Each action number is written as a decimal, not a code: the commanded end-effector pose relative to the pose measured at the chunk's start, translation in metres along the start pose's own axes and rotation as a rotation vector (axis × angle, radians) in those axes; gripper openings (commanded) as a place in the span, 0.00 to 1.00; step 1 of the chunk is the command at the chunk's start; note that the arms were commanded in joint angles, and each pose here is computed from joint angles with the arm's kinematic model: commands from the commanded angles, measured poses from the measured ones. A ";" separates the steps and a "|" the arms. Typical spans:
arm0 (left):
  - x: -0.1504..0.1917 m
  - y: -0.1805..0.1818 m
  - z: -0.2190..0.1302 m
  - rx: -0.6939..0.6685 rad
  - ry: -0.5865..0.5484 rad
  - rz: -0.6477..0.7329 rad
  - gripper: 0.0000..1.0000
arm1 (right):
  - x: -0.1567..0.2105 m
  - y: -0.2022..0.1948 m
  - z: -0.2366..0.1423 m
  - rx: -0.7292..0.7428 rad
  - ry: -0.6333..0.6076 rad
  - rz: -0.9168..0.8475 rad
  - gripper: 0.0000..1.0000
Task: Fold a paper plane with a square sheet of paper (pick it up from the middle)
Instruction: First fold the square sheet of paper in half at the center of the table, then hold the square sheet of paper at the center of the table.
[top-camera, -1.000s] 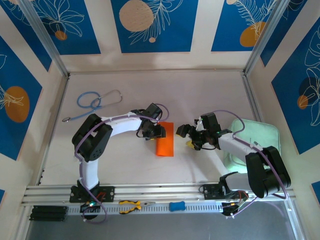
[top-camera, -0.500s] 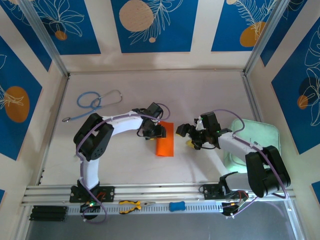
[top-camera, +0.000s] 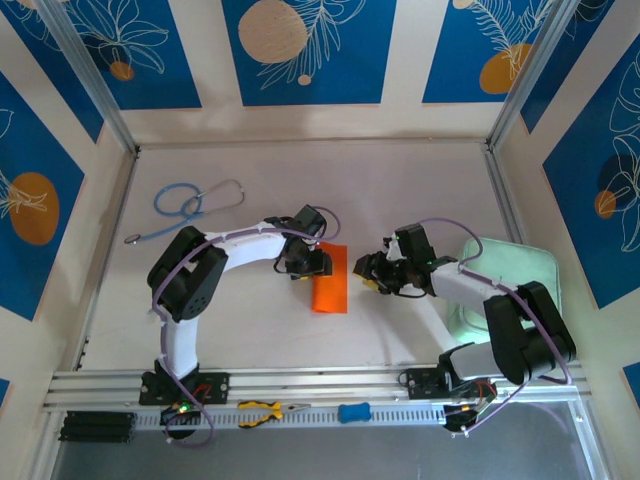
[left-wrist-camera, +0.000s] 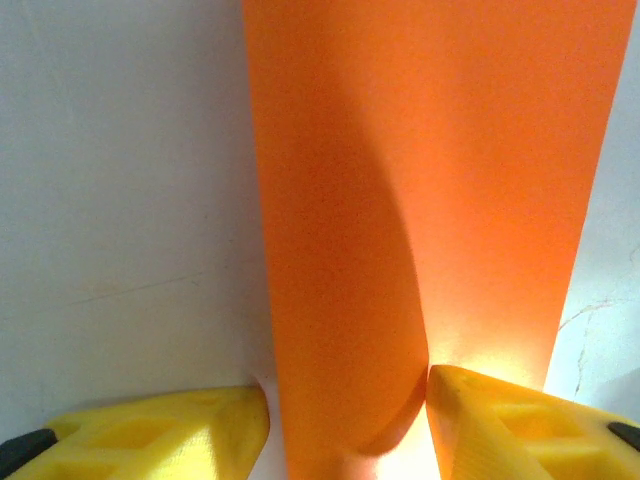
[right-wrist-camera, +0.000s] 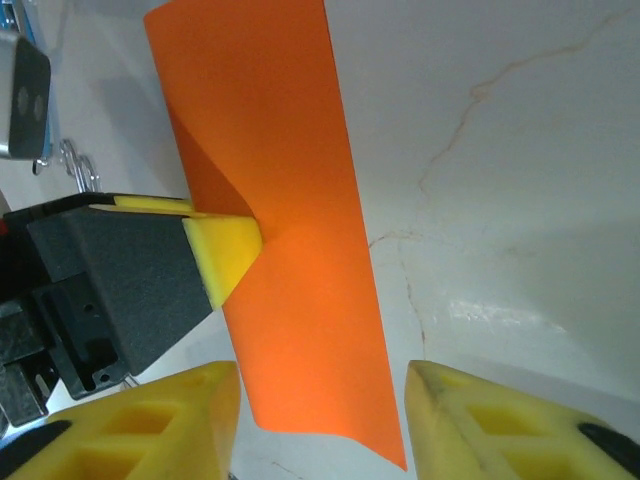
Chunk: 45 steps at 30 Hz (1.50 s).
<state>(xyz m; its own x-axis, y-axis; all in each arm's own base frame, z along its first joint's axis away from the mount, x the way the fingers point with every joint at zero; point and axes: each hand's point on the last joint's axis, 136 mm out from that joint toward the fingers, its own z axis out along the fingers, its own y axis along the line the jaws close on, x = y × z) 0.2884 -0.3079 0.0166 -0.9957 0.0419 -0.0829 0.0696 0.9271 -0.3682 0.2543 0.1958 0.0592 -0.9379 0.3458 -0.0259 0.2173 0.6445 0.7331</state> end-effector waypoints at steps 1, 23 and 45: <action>0.019 0.060 0.039 -0.179 0.051 -0.045 0.56 | -0.005 -0.001 0.002 0.019 -0.028 -0.001 0.45; 0.019 0.061 0.040 -0.178 0.045 -0.043 0.50 | 0.001 -0.005 0.001 -0.002 0.002 0.020 0.48; 0.020 0.063 0.043 -0.188 0.054 -0.031 0.54 | 0.002 -0.002 0.002 -0.010 0.008 0.015 0.49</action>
<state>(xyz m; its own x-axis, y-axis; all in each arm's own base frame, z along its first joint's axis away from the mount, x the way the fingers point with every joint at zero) 0.2887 -0.3074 0.0163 -0.9955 0.0305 -0.0895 0.0629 0.9206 -0.3855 0.2599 0.1926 0.0594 -0.9294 0.3664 -0.0448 0.2192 0.6454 0.7318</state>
